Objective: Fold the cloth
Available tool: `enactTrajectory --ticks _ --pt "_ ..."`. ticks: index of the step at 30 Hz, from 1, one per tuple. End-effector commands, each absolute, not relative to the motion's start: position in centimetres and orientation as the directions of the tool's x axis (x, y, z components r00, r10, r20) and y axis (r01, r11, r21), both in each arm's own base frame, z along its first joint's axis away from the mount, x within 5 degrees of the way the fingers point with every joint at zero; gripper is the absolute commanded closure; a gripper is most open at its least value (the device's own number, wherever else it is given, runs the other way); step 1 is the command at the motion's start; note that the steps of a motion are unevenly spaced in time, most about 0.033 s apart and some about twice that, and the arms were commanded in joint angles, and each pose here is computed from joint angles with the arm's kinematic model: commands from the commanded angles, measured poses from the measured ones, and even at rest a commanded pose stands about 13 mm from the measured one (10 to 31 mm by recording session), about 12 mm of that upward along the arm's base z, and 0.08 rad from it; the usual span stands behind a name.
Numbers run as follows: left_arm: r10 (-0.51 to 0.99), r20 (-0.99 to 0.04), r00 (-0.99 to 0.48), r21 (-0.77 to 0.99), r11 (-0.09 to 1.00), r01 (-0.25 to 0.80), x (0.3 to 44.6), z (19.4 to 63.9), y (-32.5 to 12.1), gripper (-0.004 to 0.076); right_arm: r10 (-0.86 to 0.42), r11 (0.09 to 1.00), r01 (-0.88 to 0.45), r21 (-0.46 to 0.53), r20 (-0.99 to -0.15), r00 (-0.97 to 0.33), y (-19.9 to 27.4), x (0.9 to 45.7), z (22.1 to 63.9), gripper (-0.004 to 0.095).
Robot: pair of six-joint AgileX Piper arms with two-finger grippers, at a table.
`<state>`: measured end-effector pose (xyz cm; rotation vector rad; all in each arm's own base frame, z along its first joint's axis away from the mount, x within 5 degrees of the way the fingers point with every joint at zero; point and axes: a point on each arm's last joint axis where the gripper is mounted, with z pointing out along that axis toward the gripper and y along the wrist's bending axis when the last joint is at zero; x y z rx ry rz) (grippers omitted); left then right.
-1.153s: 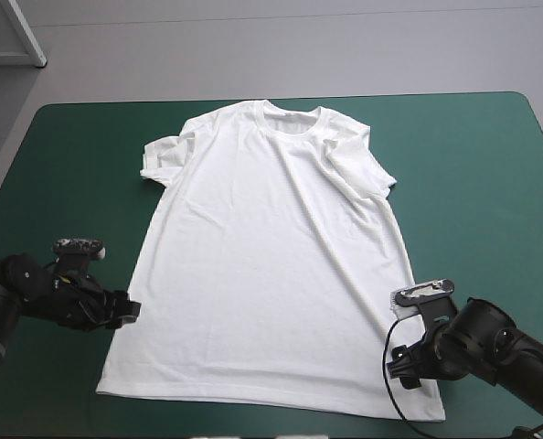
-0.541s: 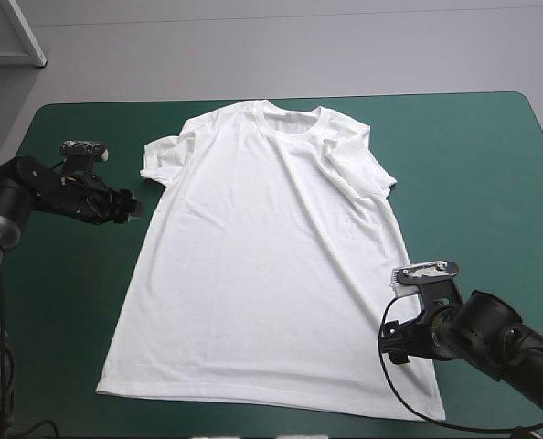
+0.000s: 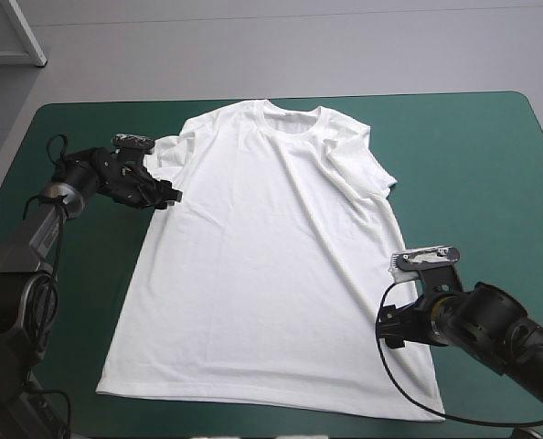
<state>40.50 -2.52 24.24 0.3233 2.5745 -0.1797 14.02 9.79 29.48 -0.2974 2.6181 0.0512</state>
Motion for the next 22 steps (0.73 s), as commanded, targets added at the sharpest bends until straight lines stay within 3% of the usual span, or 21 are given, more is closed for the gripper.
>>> enactTrajectory --ticks 1,7,12,15,20,22 --pt "0.153 -0.639 -0.754 -0.045 0.971 0.235 41.2 26.9 -2.6 0.0241 -0.202 0.973 -0.23 -0.02 -0.557 -0.806 9.8 14.4 30.9 0.0018" --pt "0.16 -0.612 -0.775 -0.052 0.969 0.241 42.1 24.7 -2.7 0.0241 -0.201 0.973 -0.228 -0.027 -0.585 -0.786 9.8 14.7 31.0 0.0018" --pt "0.13 -0.573 -0.809 -0.103 0.968 0.229 42.5 23.1 -2.9 0.0272 -0.173 0.981 -0.187 -0.05 -0.663 -0.729 9.5 15.6 31.7 0.0017" --pt "0.12 -0.558 -0.821 -0.124 0.966 0.225 42.4 22.8 -3.1 0.0365 -0.147 0.987 -0.148 -0.058 -0.693 -0.706 9.2 17.1 32.5 0.0017" --pt "0.119 -0.524 -0.843 -0.15 0.962 0.229 42.1 22.6 -3.2 0.0696 -0.137 0.989 -0.136 -0.06 -0.729 -0.671 8.7 21.3 34.4 0.0017" --pt "0.123 -0.518 -0.846 -0.15 0.961 0.232 42.0 22.6 -3.2 0.073 -0.131 0.989 -0.135 -0.053 -0.726 -0.675 8.6 23.2 34.7 0.0017"
